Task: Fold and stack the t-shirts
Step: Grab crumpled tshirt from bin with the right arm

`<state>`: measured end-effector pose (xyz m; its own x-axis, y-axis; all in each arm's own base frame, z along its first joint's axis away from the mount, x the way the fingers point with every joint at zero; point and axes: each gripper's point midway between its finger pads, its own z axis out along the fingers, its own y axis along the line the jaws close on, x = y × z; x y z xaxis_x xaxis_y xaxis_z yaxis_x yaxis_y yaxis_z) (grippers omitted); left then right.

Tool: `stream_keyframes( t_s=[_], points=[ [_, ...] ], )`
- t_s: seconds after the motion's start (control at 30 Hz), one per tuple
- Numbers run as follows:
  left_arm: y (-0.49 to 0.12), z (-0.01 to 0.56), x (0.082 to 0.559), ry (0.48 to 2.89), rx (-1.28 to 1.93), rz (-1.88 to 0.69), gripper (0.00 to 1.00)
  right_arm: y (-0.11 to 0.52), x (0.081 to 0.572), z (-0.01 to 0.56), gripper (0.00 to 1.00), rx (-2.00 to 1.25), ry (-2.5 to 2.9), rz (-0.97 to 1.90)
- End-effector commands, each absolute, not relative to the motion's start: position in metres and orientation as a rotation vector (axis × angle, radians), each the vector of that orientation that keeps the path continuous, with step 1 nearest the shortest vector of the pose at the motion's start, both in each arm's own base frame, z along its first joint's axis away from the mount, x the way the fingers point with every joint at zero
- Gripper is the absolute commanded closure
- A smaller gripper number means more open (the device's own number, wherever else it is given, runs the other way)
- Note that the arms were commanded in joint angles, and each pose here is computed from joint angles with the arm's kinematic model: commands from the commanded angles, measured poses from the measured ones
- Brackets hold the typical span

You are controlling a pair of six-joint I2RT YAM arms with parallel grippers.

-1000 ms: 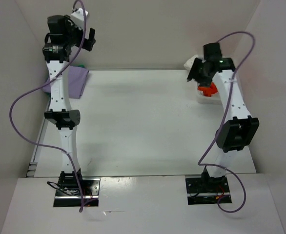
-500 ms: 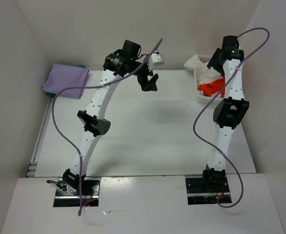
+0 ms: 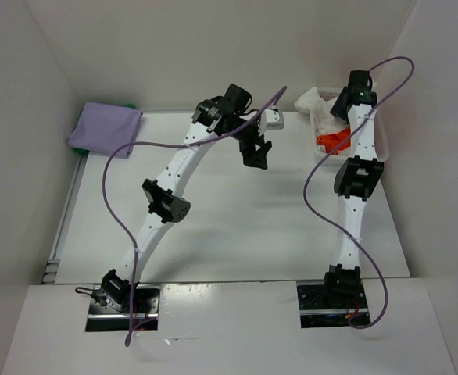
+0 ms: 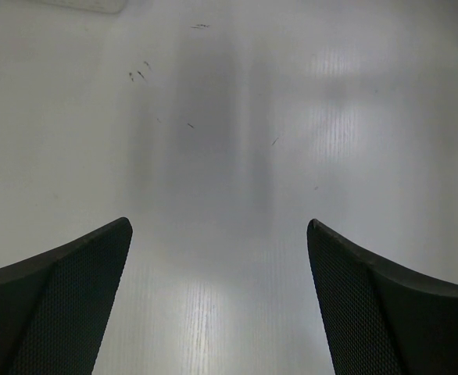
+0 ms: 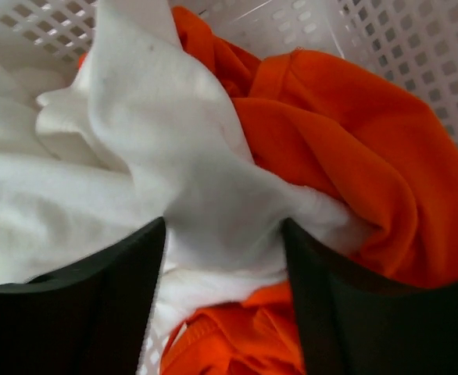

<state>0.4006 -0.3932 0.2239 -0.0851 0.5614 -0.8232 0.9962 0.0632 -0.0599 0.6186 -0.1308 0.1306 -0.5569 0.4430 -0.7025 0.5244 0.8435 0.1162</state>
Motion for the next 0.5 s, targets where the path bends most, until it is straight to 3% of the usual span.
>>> stream_keyframes(
  t_s=[0.0, 0.03, 0.13, 0.3, 0.47],
  points=[
    [-0.393, 0.22, 0.404, 1.712, 1.563, -0.885, 0.01, -0.141, 0.636, 0.118, 0.38, 0.693, 2.199, -0.125],
    [-0.393, 0.219, 0.406, 1.718, 1.562, -0.873, 0.01, -0.14, 0.638, 0.115, 0.61, 0.688, 2.202, -0.113],
    [-0.39, 0.217, 0.409, 1.739, 1.551, -0.848, 0.01, -0.139, 0.638, 0.108, 1.0, 0.7, 2.209, -0.11],
    [-0.385, 0.234, 0.407, 1.747, 1.524, -0.817, 0.01, -0.126, 0.631, 0.171, 1.0, 0.685, 2.13, -0.132],
    [-0.392, 0.266, 0.391, 1.776, 1.464, -0.77, 0.01, -0.111, 0.589, 0.343, 1.0, 0.656, 1.855, -0.084]
  ],
)
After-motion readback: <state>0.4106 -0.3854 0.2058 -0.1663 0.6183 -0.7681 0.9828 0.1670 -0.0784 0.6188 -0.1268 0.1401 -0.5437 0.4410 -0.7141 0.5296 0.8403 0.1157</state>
